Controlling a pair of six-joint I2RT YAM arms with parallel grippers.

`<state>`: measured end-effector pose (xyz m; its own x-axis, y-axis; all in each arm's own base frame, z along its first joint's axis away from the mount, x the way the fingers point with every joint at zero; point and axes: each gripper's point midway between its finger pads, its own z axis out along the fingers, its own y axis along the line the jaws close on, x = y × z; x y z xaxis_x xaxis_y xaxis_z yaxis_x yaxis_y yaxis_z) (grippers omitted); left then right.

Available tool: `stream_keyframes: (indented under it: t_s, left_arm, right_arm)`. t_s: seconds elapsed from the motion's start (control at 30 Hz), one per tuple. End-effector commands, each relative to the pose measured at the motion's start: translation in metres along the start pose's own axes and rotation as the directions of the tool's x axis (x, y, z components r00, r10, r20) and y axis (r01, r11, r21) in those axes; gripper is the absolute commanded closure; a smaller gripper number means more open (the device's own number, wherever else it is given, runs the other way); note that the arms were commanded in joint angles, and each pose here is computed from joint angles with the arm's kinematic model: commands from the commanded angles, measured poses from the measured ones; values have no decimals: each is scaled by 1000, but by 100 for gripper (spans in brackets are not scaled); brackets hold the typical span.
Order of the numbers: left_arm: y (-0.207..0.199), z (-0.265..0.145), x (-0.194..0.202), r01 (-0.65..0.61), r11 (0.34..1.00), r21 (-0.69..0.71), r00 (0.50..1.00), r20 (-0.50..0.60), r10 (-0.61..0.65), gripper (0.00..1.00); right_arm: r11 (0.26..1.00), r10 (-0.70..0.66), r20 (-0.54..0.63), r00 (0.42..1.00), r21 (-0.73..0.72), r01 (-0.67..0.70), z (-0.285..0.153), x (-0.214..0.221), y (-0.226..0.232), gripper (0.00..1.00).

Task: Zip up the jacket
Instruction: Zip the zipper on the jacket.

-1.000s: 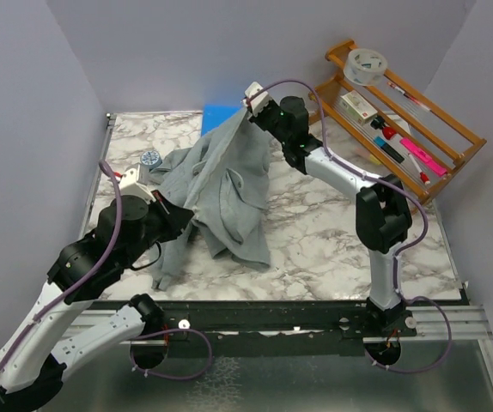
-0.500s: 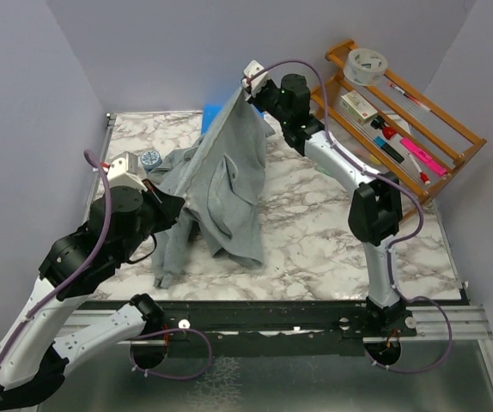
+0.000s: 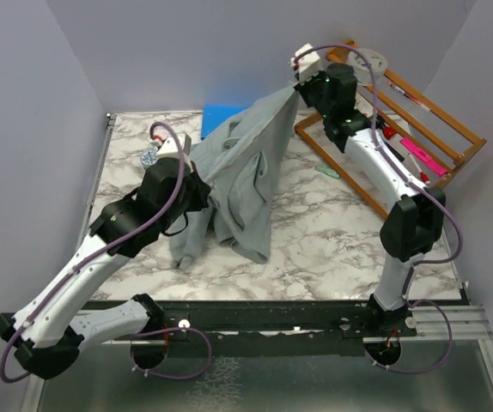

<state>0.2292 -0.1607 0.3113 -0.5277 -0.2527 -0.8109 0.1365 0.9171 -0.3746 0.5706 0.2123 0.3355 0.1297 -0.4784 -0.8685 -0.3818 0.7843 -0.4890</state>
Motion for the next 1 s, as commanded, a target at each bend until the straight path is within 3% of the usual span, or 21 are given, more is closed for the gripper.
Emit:
stream_keyframes:
  t_s: [0.0, 0.1, 0.23, 0.37, 0.5, 0.57, 0.7, 0.8, 0.97]
  left_arm:
    - [-6, 14, -50, -147, 989, -21, 985, 84, 148, 100]
    - [15, 41, -87, -127, 992, -22, 987, 95, 129, 100]
    - [78, 59, -137, 7, 1000, 2, 992, 123, -7, 100]
    - [104, 60, -159, -13, 994, -110, 987, 158, 31, 100]
    - [131, 60, -150, -50, 971, -234, 986, 141, 85, 100]
    - [142, 61, -137, -66, 961, -270, 989, 112, 99, 100]
    - [160, 69, -107, -104, 943, -317, 993, 25, 118, 100]
    - [169, 68, -92, -119, 933, -340, 992, -8, 123, 100]
    - [177, 63, -83, -134, 918, -374, 991, -23, 135, 100]
  right_arm:
    - [902, 37, -54, 998, 432, -10, -82, -28, -138, 100]
    - [896, 92, -52, 994, 441, -60, -112, -45, -145, 100]
    - [896, 164, -18, 986, 422, -141, -150, -68, -145, 100]
    - [912, 304, -75, 950, 311, -267, -178, -65, -115, 100]
    - [867, 499, -208, 841, 106, -488, -191, -20, -33, 100]
    - [793, 594, -293, 749, 55, -607, -194, 17, 12, 100]
    - [664, 660, -472, 584, 5, -747, -201, 95, 94, 100]
    - [617, 662, -539, 520, -2, -787, -205, 124, 123, 100]
    - [604, 633, -626, 455, 32, -796, -211, 153, 143, 100]
